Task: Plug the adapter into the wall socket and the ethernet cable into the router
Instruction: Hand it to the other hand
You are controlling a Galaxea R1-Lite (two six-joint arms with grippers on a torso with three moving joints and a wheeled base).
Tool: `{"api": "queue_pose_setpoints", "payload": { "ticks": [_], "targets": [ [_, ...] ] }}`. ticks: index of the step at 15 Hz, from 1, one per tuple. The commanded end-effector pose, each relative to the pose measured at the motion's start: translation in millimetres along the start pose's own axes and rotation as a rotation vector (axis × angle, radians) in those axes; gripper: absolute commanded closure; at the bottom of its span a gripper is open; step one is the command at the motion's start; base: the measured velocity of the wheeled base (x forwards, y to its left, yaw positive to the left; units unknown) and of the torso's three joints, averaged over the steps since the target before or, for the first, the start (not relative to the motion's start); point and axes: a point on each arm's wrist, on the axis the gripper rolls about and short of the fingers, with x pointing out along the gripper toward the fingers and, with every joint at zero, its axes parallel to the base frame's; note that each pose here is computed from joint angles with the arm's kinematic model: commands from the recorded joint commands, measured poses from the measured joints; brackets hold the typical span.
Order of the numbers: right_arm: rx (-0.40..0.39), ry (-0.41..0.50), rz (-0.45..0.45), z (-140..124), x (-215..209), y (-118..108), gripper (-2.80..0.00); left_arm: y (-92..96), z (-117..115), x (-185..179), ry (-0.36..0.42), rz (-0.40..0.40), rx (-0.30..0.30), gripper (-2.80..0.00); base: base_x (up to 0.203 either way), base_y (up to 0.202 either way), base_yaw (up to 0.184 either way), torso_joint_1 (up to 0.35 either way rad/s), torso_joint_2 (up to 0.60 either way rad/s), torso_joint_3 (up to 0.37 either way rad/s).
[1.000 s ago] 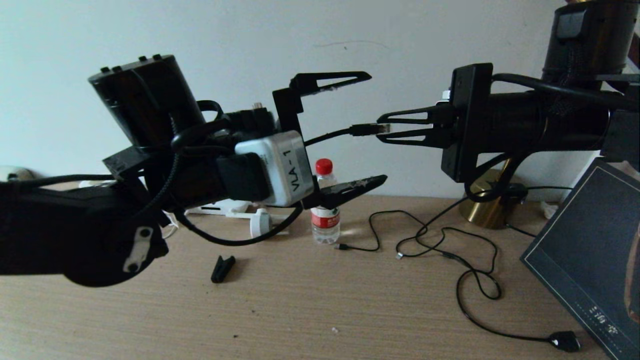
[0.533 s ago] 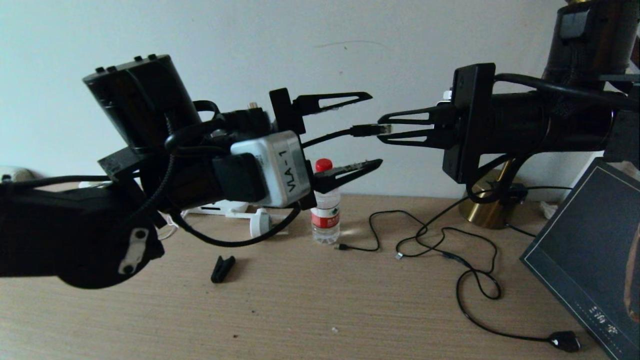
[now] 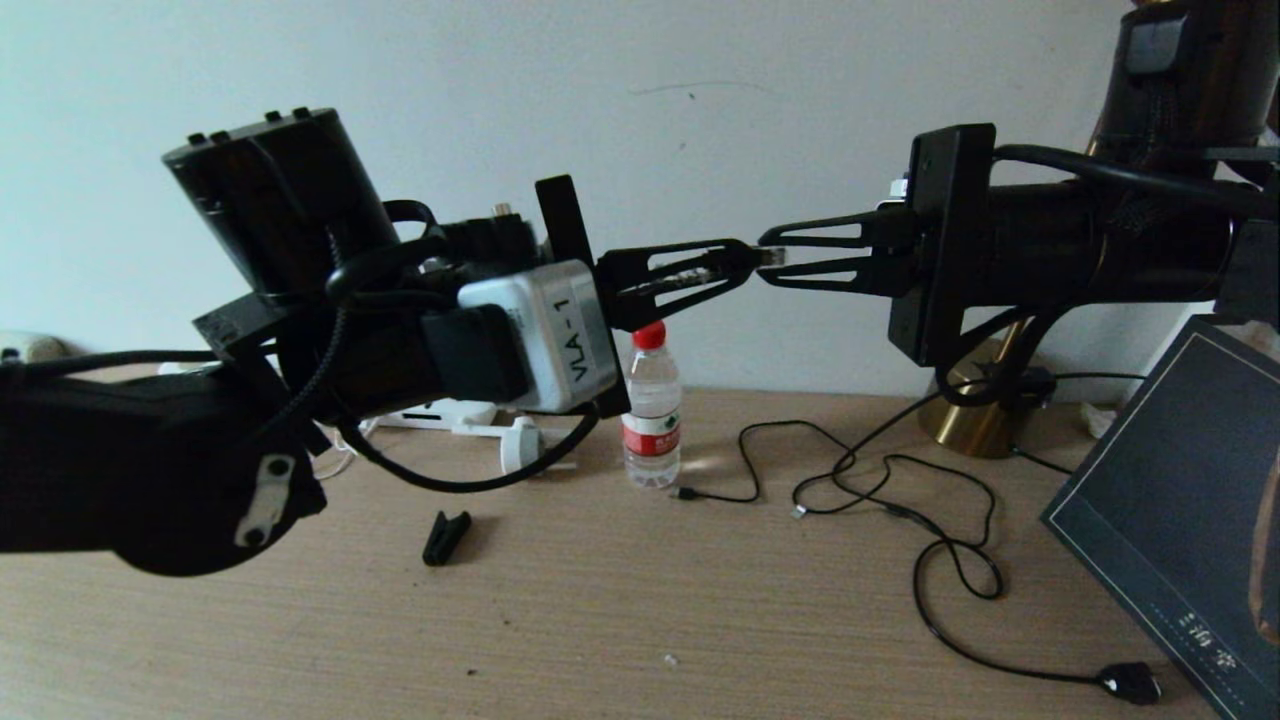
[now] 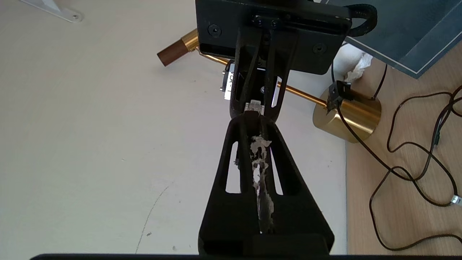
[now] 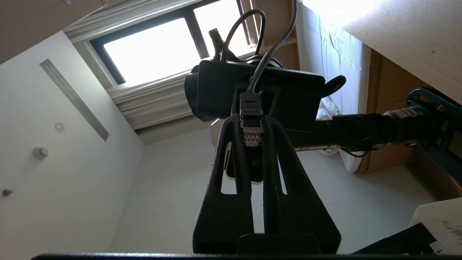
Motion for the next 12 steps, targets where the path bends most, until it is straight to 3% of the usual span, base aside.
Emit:
{"api": "queue_pose_setpoints", "payload": {
  "ticks": [1,5,6,10,12],
  "targets": [
    [0.006,0.004,0.001,0,0,0,0.0,0.0,0,0,-0.005,0.001,0.008,0.0,0.0,0.0,0.0,0.0,0.0,0.0],
    [0.0,0.001,0.001,0,0,0,0.0,-2.3,2,-3,-0.002,-0.006,0.0,0.0,0.0,0.0,0.0,0.0,0.0,0.0],
    [0.0,0.001,0.001,0,0,0,-2.8,-3.6,3,-5,0.0,-0.01,-0.003,0.0,0.0,0.0,0.0,0.0,0.0,0.0],
    [0.0,-0.011,0.002,1,0,-1,-2.8,-6.9,7,-12,0.008,-0.021,-0.035,0.0,0.0,0.0,0.0,0.0,0.0,0.0],
    [0.001,-0.032,0.001,2,-3,-2,-2.8,-6.3,4,-21,0.036,-0.019,-0.085,0.0,0.0,0.0,0.0,0.0,0.0,0.0]
  ]
}}
